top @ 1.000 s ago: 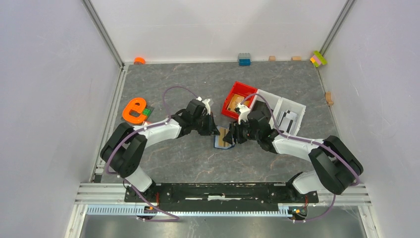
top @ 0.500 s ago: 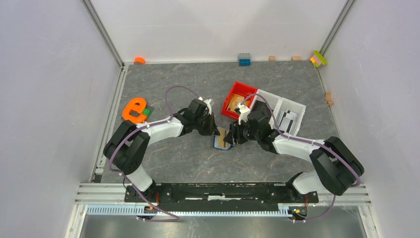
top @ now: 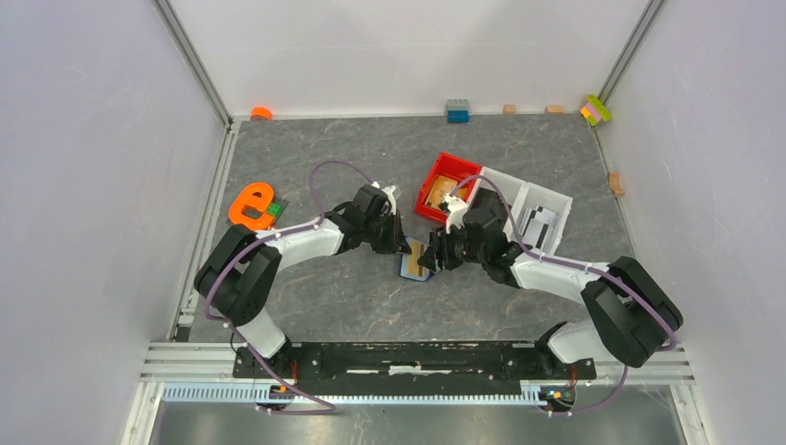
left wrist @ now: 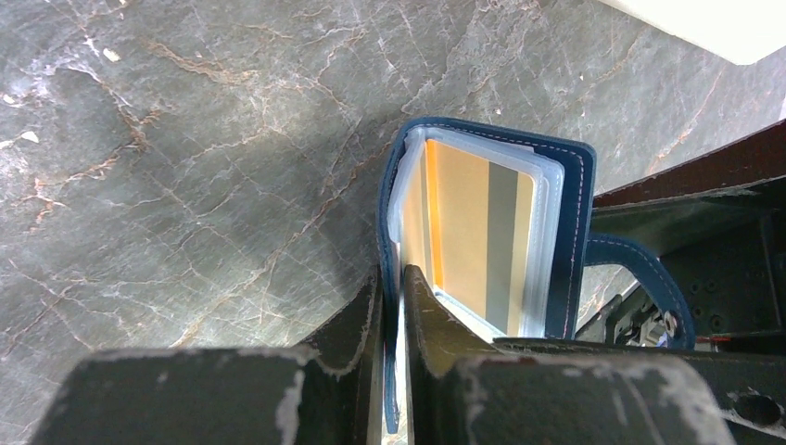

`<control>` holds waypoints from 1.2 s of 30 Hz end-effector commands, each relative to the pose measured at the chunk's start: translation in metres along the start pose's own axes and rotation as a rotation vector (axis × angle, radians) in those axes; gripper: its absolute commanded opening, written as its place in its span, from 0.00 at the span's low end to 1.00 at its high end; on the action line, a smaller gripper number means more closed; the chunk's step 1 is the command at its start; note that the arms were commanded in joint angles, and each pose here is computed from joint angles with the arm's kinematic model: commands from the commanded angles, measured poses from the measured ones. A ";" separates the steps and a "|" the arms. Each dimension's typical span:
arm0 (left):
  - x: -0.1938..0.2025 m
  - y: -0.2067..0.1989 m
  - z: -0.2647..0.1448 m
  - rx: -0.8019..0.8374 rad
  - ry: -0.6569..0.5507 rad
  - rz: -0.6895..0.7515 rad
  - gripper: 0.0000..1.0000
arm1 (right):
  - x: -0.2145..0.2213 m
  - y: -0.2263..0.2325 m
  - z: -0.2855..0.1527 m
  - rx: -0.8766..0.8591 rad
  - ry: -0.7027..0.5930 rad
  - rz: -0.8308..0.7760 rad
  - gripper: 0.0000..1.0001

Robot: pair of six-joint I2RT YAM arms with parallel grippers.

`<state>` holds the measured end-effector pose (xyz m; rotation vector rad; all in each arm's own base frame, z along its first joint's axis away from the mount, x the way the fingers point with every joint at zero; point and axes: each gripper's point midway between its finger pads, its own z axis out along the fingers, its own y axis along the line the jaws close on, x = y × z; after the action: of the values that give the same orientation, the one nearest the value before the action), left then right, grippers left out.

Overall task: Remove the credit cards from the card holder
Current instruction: Open the card holder at the center of the board.

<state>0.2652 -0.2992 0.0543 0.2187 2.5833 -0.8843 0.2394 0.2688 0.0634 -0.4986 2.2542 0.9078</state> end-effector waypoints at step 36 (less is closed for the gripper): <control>0.003 0.010 0.006 -0.025 0.034 0.033 0.09 | -0.025 0.033 0.003 -0.147 -0.056 -0.055 0.34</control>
<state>0.2629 -0.2992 0.0507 0.2202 2.6100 -0.8948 0.2341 0.2849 0.0726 -0.5584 2.2094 1.0168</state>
